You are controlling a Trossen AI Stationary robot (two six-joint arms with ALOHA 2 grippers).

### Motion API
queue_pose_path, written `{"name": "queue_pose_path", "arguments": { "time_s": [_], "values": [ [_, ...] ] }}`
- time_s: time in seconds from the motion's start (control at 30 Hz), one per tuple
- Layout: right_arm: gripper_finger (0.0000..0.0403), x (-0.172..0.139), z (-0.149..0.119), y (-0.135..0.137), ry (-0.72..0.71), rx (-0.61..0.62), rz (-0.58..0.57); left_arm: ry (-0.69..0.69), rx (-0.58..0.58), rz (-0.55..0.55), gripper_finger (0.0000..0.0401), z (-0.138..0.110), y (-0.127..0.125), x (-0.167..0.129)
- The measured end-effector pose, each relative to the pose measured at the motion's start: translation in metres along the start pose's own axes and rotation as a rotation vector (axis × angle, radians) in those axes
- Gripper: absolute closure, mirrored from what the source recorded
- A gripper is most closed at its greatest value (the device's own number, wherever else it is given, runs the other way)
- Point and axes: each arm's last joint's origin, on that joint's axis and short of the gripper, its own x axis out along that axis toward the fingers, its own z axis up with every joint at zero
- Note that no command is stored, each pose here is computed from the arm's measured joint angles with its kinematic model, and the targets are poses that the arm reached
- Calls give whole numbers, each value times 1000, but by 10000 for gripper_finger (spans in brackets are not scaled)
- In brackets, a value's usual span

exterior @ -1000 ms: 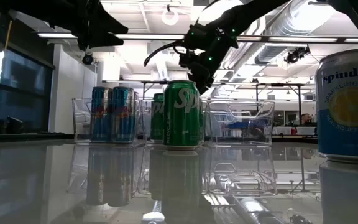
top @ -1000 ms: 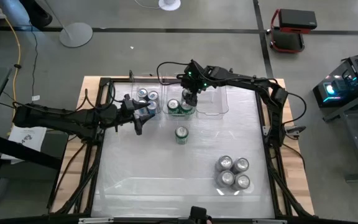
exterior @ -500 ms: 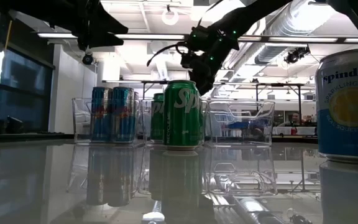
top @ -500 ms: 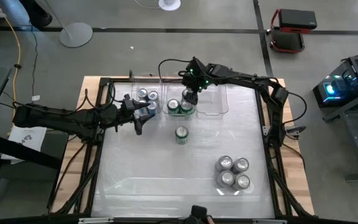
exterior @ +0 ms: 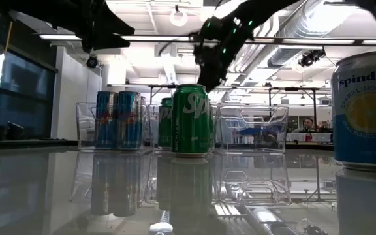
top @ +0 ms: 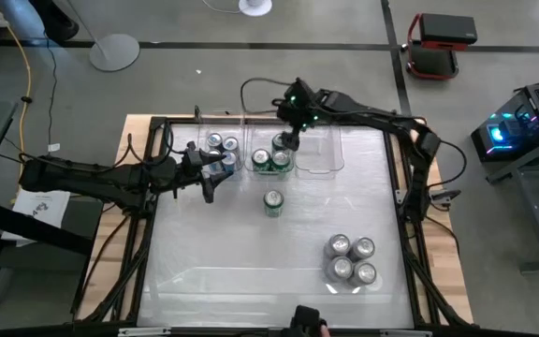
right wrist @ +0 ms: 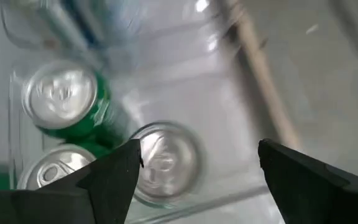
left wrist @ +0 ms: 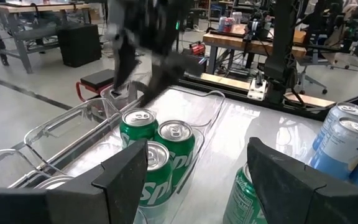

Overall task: Sort soda cans
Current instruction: Put the green soda can into the center transparent bin

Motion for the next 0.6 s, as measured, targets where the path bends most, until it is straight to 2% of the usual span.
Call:
{"name": "queue_pose_path", "arguments": {
  "time_s": [0.1,0.23,0.33,0.4,0.5,0.6],
  "values": [
    [89,-31,9,7,-75,-27,-86,0,9,-6,147,0,-1,0],
    [89,-65,6,34,-172,-69,-191,0,67,-41,147,-1,-7,-3],
    [89,-79,-17,65,-229,-109,-204,-44,123,-82,147,2,-15,-3],
    [89,-84,-39,91,-299,-115,-173,-83,136,-96,147,4,-20,1],
    [89,-91,-71,130,-450,-102,-84,-104,76,-130,147,2,-26,13],
    [89,-96,-103,164,-574,-128,-66,-97,125,-136,147,-4,-29,29]
  ]
}}
